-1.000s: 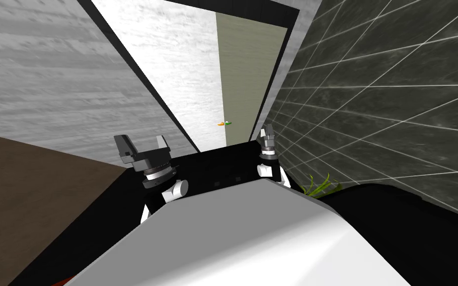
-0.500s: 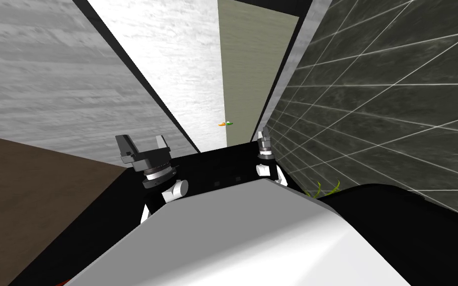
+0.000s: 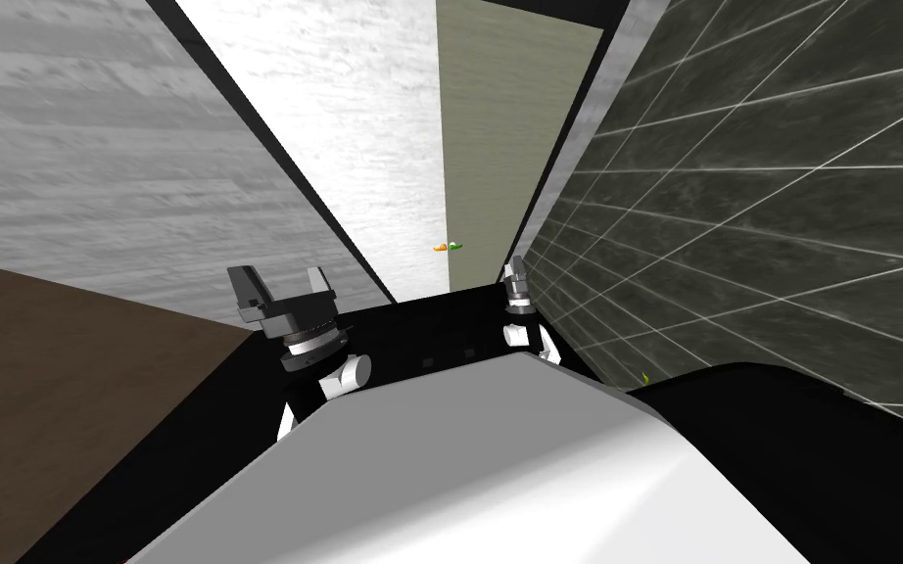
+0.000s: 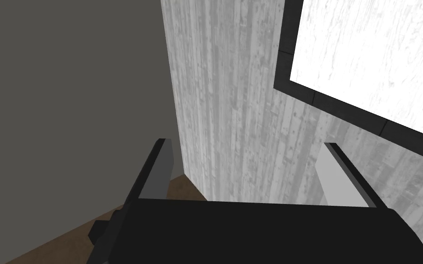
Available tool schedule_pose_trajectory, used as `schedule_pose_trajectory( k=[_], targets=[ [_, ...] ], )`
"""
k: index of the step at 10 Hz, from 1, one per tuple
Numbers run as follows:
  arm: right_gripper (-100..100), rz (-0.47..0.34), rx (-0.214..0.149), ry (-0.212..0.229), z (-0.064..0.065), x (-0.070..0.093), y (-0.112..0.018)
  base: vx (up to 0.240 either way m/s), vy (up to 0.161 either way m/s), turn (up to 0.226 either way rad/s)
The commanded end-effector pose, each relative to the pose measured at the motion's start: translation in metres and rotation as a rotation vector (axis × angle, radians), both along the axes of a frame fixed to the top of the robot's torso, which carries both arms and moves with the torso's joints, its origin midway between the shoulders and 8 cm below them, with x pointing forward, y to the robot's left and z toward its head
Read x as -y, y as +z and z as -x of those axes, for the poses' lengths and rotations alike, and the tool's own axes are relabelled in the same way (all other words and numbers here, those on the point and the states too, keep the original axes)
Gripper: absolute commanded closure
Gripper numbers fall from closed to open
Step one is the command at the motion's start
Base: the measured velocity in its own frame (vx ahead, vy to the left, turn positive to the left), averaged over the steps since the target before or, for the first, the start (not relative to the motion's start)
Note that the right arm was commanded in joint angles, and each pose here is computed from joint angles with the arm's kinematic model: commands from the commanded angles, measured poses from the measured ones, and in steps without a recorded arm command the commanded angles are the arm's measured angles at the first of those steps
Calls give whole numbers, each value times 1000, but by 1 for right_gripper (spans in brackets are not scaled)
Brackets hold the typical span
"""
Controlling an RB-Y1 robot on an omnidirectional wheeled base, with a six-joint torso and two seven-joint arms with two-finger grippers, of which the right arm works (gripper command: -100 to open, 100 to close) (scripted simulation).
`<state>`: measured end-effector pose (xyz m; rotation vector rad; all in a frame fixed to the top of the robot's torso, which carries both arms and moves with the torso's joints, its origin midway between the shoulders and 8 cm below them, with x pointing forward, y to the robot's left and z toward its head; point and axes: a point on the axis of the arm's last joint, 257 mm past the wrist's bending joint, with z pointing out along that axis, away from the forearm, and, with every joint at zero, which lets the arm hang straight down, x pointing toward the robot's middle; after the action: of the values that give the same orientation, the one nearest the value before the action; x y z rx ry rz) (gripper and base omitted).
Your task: Pull the door open
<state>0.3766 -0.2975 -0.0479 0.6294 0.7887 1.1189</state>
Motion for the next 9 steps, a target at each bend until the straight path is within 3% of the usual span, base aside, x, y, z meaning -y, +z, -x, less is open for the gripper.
schedule_pose_trajectory(
  k=[1,9],
  targets=[
    [-100,-9,-18,6,-5,1,-11,93,4,34],
    [-100,-57,-109,30,-27,11,-67,97,0,42]
  ],
)
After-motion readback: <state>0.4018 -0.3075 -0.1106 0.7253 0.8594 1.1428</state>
